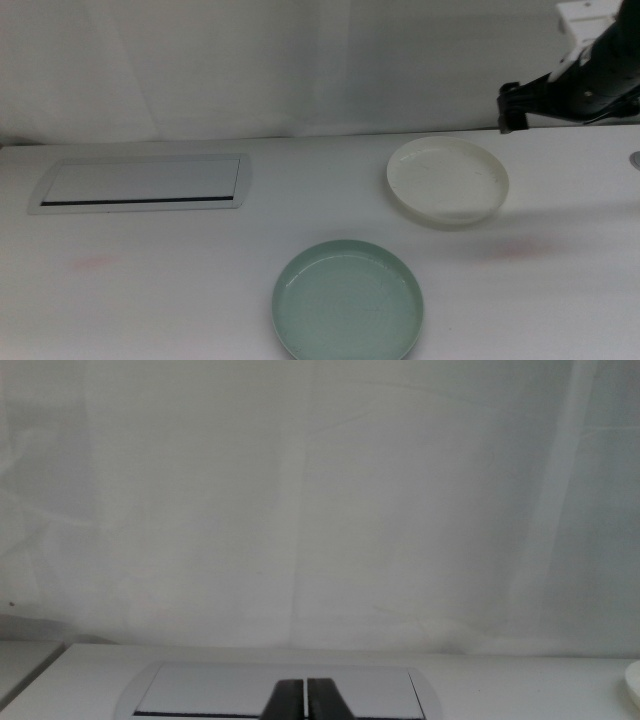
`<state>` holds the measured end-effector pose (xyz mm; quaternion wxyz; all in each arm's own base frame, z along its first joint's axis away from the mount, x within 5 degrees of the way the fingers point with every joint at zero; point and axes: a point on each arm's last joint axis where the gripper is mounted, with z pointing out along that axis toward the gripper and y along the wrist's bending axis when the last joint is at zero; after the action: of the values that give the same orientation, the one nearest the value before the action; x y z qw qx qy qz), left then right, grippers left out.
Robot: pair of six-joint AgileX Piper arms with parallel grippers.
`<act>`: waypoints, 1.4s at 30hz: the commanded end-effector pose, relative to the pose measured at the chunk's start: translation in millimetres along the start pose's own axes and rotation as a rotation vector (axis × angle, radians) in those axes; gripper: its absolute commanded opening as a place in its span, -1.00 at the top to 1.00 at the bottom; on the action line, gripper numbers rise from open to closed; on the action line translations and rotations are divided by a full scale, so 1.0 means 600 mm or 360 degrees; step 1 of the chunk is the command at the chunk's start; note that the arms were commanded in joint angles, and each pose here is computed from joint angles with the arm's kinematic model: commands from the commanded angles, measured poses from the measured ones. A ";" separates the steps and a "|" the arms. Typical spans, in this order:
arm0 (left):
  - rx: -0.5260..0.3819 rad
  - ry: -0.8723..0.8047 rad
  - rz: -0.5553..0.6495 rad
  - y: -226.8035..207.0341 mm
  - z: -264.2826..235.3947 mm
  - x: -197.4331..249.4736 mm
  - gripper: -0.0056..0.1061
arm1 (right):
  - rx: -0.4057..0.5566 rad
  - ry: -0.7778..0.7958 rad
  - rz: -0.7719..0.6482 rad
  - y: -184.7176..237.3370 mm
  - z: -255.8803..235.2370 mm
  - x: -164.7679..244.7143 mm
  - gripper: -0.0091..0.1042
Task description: Stack the three bowls on top of each other.
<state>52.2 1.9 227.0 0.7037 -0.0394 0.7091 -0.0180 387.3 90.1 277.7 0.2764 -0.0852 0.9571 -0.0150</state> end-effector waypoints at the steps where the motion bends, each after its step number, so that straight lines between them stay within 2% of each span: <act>1: 0.0010 -0.0069 -0.0012 0.000 -0.006 -0.002 0.95 | -0.0016 0.0041 0.0011 0.002 0.035 -0.009 -0.98; 5: 0.0010 -0.0069 -0.0012 0.000 -0.006 -0.002 0.95 | -0.0084 0.0133 0.0032 0.016 0.091 -0.005 -0.98; 11: 0.0010 -0.0069 -0.0012 0.000 -0.006 -0.002 0.95 | -0.0083 0.0259 0.0028 0.024 0.161 0.012 -0.98; 20: 0.0010 -0.0069 -0.0012 0.000 -0.006 -0.002 0.95 | -0.0083 0.0374 0.0034 0.030 0.218 0.037 -0.97; 23: 0.0010 -0.0069 -0.0012 0.000 -0.006 -0.002 0.95 | -0.0084 0.0387 0.0040 0.030 0.223 0.040 -0.89; 24: 0.0010 -0.0069 -0.0012 0.000 -0.006 -0.002 0.95 | -0.0083 0.0394 0.0039 0.031 0.224 0.041 -0.84; 27: 0.0010 -0.0069 -0.0012 0.000 -0.006 -0.002 0.95 | -0.0090 0.0404 0.0034 0.031 0.225 0.042 -0.18; 28: 0.0010 -0.0069 -0.0012 0.000 -0.006 -0.002 0.95 | -0.0092 0.0407 0.0036 0.032 0.225 0.043 0.11; 29: 0.0010 -0.0069 -0.0012 0.000 -0.006 -0.002 0.95 | -0.0090 0.0407 0.0034 0.031 0.225 0.043 0.68; 30: 0.0010 -0.0069 -0.0012 0.000 -0.006 -0.002 0.95 | -0.0090 0.0404 0.0034 0.031 0.225 0.042 0.88; 35: 0.0010 -0.0069 -0.0012 0.000 -0.006 -0.002 0.95 | -0.0090 0.0400 0.0037 0.030 0.226 0.042 0.88; 42: 0.0010 -0.0069 -0.0013 0.000 -0.006 -0.002 0.95 | -0.0083 0.0200 0.0096 0.004 0.142 0.001 0.88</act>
<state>52.2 1.9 227.0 0.7037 -0.0394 0.7091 -0.0180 432.3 101.9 183.8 0.1889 -0.0671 0.9796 0.0149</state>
